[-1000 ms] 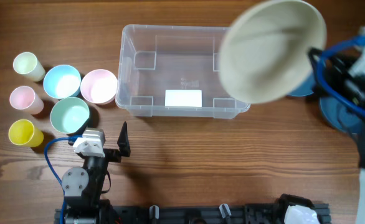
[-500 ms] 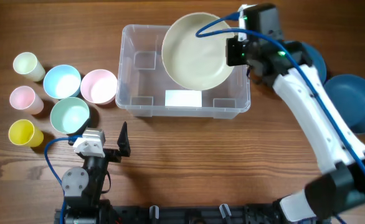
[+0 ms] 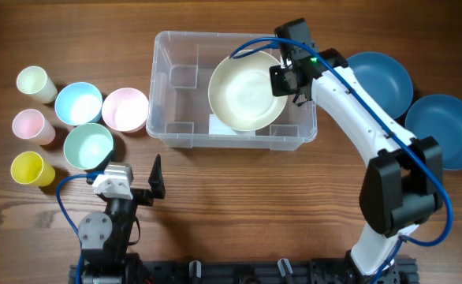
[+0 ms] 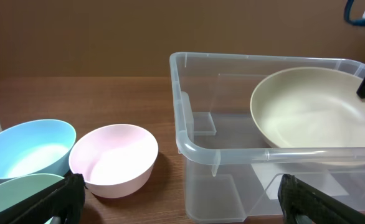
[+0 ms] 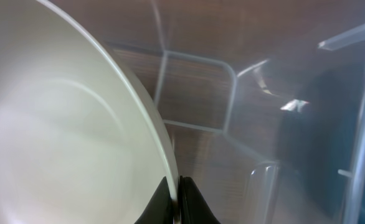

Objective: Pack container
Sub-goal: 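Lift the cream plate and carry it over the clear bin, then lower the cream plate into the bin and open the right gripper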

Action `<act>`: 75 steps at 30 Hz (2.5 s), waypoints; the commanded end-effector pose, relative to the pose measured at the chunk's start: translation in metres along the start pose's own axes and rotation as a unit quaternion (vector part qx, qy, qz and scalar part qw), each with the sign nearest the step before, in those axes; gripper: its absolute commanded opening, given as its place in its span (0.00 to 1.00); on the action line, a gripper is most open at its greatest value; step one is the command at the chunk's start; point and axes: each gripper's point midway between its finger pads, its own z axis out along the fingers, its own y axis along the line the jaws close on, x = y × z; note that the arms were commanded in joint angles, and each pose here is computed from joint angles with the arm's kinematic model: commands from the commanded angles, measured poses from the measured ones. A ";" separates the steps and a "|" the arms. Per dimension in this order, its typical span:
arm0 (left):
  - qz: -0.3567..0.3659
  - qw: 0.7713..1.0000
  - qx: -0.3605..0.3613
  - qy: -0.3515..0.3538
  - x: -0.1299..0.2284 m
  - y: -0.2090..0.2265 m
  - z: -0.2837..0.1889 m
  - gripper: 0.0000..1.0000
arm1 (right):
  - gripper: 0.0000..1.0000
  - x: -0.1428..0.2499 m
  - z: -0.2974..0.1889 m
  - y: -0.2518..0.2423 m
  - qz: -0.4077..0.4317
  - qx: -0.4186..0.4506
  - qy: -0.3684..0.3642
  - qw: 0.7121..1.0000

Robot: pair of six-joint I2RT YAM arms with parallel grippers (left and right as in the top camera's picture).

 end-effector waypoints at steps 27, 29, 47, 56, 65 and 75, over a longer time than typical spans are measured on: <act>0.008 1.000 0.004 -0.001 0.002 -0.002 0.000 1.00 | 0.33 -0.029 -0.076 -0.016 0.078 0.014 -0.051 0.996; 0.008 1.000 0.004 -0.001 0.002 -0.002 0.000 1.00 | 0.33 -0.030 -0.110 -0.036 0.124 0.031 -0.074 0.989; 0.008 1.000 0.004 -0.001 0.002 -0.002 0.000 1.00 | 0.38 0.113 -0.120 -0.272 0.410 0.140 0.026 0.901; 0.008 1.000 0.004 -0.001 0.002 -0.002 0.000 1.00 | 0.37 0.147 -0.040 -0.233 0.487 0.072 0.032 0.870; 0.008 1.000 0.004 -0.001 0.002 -0.002 0.000 1.00 | 0.36 0.160 -0.007 -0.227 0.545 0.058 -0.004 0.837; 0.008 1.000 0.004 -0.001 0.002 -0.002 0.000 1.00 | 0.36 0.155 0.024 -0.233 0.579 0.051 -0.015 0.813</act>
